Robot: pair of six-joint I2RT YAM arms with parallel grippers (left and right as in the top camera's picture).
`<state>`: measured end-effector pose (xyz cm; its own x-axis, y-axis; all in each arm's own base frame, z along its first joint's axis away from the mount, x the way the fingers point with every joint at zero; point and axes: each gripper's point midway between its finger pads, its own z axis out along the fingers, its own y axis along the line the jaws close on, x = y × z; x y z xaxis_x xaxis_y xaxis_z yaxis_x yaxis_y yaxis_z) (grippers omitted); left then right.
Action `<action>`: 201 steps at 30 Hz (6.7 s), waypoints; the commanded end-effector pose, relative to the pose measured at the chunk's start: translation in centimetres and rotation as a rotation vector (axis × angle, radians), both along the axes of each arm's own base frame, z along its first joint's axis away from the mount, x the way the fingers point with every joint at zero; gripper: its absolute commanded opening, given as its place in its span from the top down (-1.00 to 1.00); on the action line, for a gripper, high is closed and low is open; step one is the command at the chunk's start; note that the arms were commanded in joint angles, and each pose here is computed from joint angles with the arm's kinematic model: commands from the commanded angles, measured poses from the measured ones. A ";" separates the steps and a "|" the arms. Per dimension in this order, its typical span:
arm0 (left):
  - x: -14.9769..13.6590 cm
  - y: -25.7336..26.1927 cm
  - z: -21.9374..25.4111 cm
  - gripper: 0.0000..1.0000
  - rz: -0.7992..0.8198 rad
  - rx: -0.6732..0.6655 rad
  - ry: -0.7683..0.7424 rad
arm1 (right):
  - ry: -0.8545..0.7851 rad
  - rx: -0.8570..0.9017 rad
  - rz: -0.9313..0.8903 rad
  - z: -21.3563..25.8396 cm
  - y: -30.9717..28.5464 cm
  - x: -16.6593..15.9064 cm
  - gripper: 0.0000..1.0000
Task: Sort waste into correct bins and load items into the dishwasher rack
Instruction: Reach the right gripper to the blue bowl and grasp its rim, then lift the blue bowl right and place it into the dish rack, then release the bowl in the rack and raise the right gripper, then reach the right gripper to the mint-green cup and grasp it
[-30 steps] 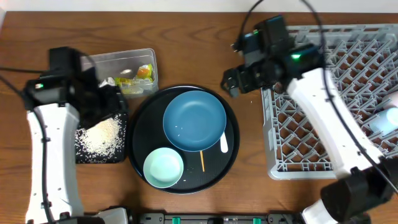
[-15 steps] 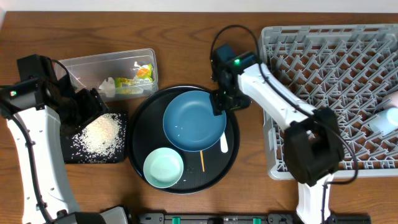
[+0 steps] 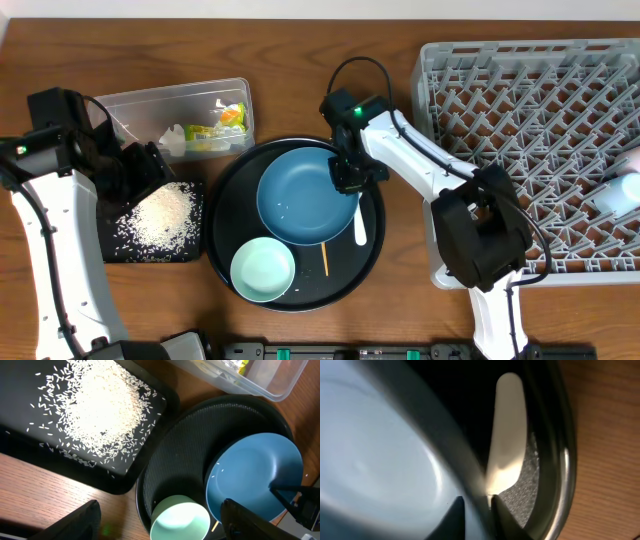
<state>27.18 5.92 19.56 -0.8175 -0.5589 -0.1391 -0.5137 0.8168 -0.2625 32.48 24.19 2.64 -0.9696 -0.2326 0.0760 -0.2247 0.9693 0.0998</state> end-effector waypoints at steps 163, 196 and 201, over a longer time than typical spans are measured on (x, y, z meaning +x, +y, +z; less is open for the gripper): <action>-0.7 0.0 0.1 -0.57 0.024 -0.009 0.029 | -0.201 0.452 0.542 11.2 8.0 -9.0 -0.80; -0.9 -0.1 0.0 -0.57 0.025 -0.012 0.040 | -0.254 0.356 0.465 -1.4 12.7 -14.0 0.23; -0.9 -0.1 0.0 -0.57 0.025 -0.012 0.040 | -0.254 0.348 0.422 -1.3 12.5 -13.6 0.90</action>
<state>26.31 5.59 19.39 -0.8177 -0.5670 -0.0993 -0.5298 0.8088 -0.2553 18.65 36.88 1.31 -0.7395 -0.6006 -0.3041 -0.6723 0.6815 0.2890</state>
